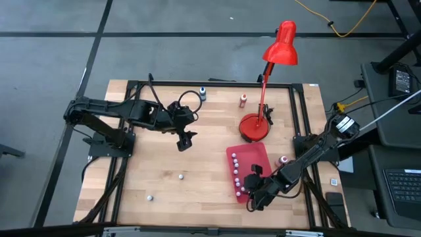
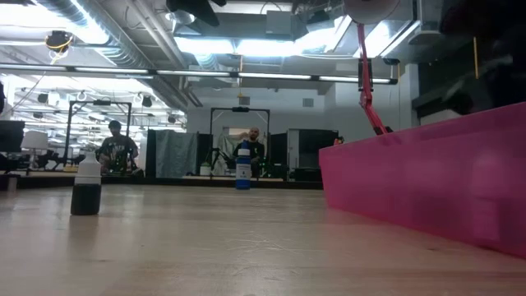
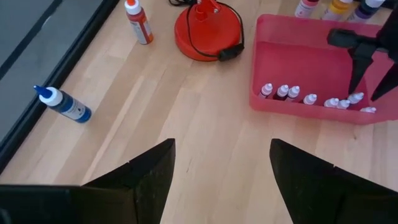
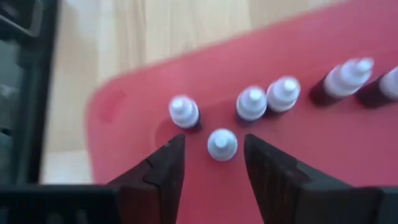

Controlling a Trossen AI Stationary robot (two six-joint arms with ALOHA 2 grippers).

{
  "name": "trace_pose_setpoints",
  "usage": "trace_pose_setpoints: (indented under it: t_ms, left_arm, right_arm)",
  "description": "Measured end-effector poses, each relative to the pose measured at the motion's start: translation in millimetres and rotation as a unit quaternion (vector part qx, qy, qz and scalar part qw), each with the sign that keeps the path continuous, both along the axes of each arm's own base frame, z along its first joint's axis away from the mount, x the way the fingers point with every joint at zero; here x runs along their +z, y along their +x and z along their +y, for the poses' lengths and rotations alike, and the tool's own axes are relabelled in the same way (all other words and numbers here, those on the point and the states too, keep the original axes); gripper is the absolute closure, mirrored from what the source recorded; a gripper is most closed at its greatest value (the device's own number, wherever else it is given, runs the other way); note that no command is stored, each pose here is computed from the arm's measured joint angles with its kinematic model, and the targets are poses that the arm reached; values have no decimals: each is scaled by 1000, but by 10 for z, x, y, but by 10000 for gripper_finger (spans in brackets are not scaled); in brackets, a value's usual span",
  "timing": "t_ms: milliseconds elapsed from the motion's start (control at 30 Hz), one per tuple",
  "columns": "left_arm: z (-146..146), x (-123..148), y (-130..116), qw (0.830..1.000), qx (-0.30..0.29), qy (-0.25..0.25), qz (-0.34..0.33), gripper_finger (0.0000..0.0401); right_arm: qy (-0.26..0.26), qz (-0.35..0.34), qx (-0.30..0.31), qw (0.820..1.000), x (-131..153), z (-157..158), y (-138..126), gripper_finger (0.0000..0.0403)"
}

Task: Pick & Place food coloring
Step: Put the small orange food coloring bottle into the red bin

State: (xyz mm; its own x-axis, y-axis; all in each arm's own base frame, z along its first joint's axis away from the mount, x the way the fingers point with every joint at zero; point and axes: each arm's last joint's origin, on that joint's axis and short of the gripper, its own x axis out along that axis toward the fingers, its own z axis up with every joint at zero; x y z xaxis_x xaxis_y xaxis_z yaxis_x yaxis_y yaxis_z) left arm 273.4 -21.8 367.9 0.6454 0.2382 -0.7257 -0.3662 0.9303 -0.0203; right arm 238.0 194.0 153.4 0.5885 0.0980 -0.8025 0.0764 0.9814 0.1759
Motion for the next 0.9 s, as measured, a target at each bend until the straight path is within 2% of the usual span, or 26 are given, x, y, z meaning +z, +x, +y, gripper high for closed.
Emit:
trace_pose_setpoints:
  t_ms: [200,333,533,733,900]
  left_arm:
    - [-95,66,-166,999,4,27,-39,146]
    - [-150,-48,-387,997,16,36,-73,146]
    - [-269,-444,-642,995,35,17,-88,146]
    - [-469,-957,-831,997,51,0,-57,146]
    - [-659,-1400,-1010,999,43,-19,-26,146]
  right_arm:
    - [22,-39,-6,999,318,-130,-14,233]
    - [38,-64,-14,997,508,-229,-26,232]
    - [63,-120,-20,991,795,-377,-37,232]
    - [76,-200,-11,977,1091,-519,-33,232]
    - [71,-213,-20,974,1172,-628,-43,232]
